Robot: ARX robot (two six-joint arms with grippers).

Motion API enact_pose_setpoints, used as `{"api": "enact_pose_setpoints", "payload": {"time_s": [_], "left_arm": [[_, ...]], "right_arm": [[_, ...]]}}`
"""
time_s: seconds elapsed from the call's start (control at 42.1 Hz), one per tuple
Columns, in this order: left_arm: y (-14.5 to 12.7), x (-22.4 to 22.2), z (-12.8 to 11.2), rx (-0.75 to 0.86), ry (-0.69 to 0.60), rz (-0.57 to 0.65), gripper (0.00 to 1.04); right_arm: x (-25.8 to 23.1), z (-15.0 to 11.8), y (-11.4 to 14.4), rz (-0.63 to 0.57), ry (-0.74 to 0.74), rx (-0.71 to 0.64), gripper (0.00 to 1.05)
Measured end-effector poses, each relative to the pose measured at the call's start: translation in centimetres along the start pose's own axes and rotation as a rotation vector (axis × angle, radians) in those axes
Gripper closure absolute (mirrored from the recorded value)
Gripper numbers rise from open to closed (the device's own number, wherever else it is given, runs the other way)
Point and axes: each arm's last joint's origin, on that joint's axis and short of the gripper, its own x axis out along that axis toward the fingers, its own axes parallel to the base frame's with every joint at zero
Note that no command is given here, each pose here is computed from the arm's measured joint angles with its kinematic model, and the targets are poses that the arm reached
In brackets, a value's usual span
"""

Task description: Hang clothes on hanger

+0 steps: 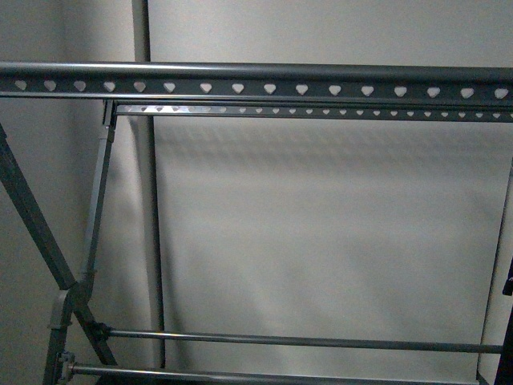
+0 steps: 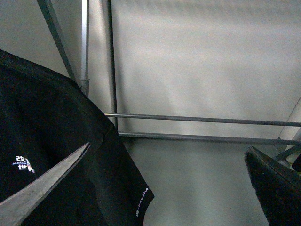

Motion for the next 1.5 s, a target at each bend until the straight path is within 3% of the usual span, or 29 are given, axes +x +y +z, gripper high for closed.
{"api": "enact_pose_setpoints", "payload": {"time_s": [0.332,0.404,0.451,0.641,0.76,1.045,1.496], "left_arm": [[0.0,0.0,0.0,0.000,0.000,-0.001,0.07],[0.3,0.5,0.1,0.008,0.107,-0.147,0.07],[0.9,1.4,0.7,0.000,0.130,-0.086,0.07],[6.0,7.7,6.8,-0.276,0.148,0.456,0.07],[8.7,12.2,7.6,-0.425,0.142,0.656,0.07],[10.8,17.4,7.5,-0.514,0.177,0.812,0.07],[10.6,23.5,5.9,-0.449,0.237,0.832,0.07]], "right_arm": [[0.0,0.0,0.0,0.000,0.000,0.000,0.07],[0.0,0.0,0.0,0.000,0.000,0.000,0.07],[0.0,0.0,0.0,0.002,0.000,0.000,0.07],[0.0,0.0,0.0,0.000,0.000,0.000,0.07],[0.0,0.0,0.0,0.001,0.000,0.000,0.07],[0.0,0.0,0.0,0.001,0.000,0.000,0.07],[0.0,0.0,0.0,0.001,0.000,0.000,0.07]]}}
